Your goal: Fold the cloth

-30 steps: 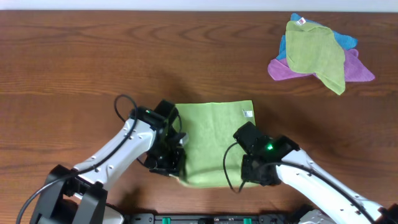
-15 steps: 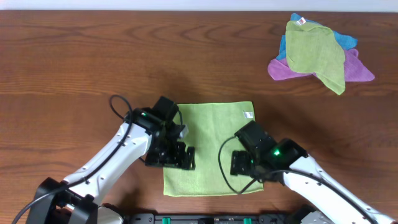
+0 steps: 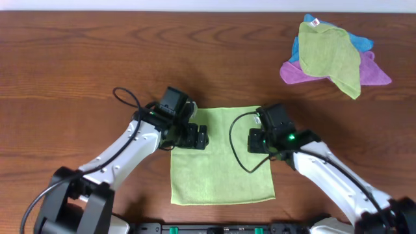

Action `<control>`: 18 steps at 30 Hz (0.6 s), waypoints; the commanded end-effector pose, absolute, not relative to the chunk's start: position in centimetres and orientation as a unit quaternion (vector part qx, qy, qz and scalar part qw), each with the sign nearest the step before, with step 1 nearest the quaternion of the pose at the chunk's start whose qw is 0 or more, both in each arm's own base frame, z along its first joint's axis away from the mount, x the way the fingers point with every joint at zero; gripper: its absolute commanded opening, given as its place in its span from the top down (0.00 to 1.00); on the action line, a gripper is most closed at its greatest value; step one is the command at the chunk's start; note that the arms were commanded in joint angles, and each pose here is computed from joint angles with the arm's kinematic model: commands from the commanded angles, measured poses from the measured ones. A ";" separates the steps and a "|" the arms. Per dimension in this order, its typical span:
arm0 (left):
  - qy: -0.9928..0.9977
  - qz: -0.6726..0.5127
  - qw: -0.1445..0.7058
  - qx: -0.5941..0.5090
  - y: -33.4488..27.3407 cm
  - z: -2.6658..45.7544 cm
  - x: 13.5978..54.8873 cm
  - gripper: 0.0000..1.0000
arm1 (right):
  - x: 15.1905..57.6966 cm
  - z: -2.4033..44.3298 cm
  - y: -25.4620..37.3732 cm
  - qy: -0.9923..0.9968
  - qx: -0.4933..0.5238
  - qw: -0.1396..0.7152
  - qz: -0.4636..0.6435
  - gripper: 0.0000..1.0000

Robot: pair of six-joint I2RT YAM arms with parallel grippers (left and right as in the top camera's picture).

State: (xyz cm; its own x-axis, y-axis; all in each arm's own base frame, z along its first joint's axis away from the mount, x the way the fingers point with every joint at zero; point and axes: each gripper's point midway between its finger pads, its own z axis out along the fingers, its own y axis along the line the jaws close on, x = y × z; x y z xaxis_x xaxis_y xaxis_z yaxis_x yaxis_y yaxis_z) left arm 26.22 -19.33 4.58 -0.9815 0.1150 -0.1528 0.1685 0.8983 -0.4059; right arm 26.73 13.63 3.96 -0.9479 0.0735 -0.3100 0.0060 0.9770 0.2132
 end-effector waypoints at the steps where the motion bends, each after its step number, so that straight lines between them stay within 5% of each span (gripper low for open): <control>1: 0.977 -0.194 0.071 0.053 -19.0 3.6 27.6 0.05 | 27.8 3.4 13.7 0.981 -0.004 0.168 0.099 0.99; 9: 0.979 -0.181 0.090 0.033 -18.8 2.8 28.9 0.07 | 29.4 1.0 14.7 0.979 -0.029 0.172 0.102 0.99; 10: 0.979 -0.180 0.092 0.032 -18.8 2.8 29.0 0.50 | 29.5 0.7 14.7 0.980 -0.029 0.170 0.101 0.99; 11: 0.979 -0.178 0.093 0.028 -18.7 2.8 29.1 0.79 | 29.5 0.4 14.7 0.980 -0.029 0.168 0.100 0.99; 14: 0.980 -0.172 0.099 0.017 -18.5 2.8 29.4 0.85 | 29.5 0.0 14.7 0.981 -0.029 0.164 0.099 0.99; 15: 0.980 -0.172 0.102 0.018 -18.5 2.8 29.5 0.94 | 29.5 0.0 14.7 0.981 -0.029 0.165 0.099 0.99; 18: 0.979 -0.165 0.118 0.015 -18.4 2.9 30.2 0.94 | 29.7 0.1 14.8 0.980 -0.029 0.169 0.100 0.99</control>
